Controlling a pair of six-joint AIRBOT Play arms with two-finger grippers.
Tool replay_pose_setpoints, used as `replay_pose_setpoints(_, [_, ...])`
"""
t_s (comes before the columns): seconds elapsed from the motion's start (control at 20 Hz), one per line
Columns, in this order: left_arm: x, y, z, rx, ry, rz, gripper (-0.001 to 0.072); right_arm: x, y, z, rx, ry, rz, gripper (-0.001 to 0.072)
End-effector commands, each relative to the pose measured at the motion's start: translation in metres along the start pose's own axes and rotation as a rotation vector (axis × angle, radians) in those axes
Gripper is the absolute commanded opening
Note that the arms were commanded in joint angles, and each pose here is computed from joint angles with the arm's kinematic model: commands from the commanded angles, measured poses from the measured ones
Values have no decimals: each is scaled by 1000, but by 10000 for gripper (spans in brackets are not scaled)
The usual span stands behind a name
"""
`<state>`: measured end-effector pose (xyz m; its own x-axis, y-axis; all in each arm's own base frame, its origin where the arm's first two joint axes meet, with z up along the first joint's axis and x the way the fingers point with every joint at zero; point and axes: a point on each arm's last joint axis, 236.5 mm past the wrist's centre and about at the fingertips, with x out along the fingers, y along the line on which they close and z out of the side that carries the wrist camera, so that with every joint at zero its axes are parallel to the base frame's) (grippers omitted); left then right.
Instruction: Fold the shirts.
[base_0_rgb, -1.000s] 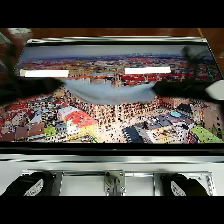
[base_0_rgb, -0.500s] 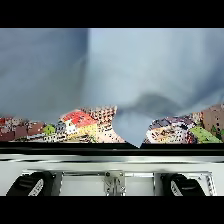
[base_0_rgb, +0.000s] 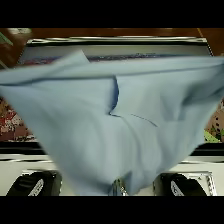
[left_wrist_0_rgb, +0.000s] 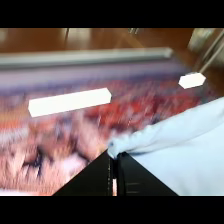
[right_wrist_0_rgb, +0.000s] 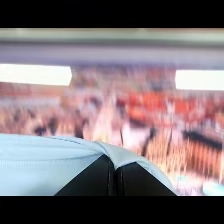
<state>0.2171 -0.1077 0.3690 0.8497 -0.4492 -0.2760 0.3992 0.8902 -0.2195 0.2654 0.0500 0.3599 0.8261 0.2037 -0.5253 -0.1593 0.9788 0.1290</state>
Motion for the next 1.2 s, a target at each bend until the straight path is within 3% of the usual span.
replay_pose_setpoints(0.0, [70, 66, -119, -110, 317, 134, 39, 107, -53, -74, 36, 338, -141, 58])
replay_pose_setpoints(0.15, [137, 108, -185, -236, 410, 193, 39, 218, -63, -117, 107, 415, -101, 58])
replay_pose_setpoints(0.3, [203, 125, -179, -400, 328, 179, 40, 296, -64, -118, 212, 355, -63, 65])
replay_pose_setpoints(0.5, [277, 143, -200, -456, 373, 161, 40, 350, -62, -85, 369, 162, -12, 64])
replay_pose_setpoints(0.65, [305, 146, -262, -589, 526, 159, 42, 374, -58, -109, 432, 224, 9, 65])
replay_pose_setpoints(0.7, [306, 138, -278, -652, 585, 138, 110, 377, -57, -122, 437, 272, 10, 67])
replay_pose_setpoints(0.75, [304, 131, -288, -689, 635, 117, 303, 376, -53, -128, 450, 300, 20, 179])
replay_pose_setpoints(0.8, [296, 127, -292, -700, 683, 100, 495, 372, -45, -129, 456, 317, 52, 517])
replay_pose_setpoints(0.85, [287, 126, -290, -688, 723, 74, 544, 362, -38, -124, 406, 324, 92, 679])
replay_pose_setpoints(0.95, [259, 134, -275, -599, 807, 0, 544, 329, -37, -114, 245, 351, 126, 678])
replay_pose_setpoints(1.05, [222, 155, -260, -611, 895, 1, 541, 277, -69, -125, 122, 458, 46, 676])
replay_pose_setpoints(1.1, [202, 162, -259, -631, 938, 4, 536, 248, -92, -145, 99, 566, -18, 603])
replay_pose_setpoints(1.15, [186, 166, -264, -647, 980, 13, 536, 219, -118, -169, 90, 684, -75, 587])
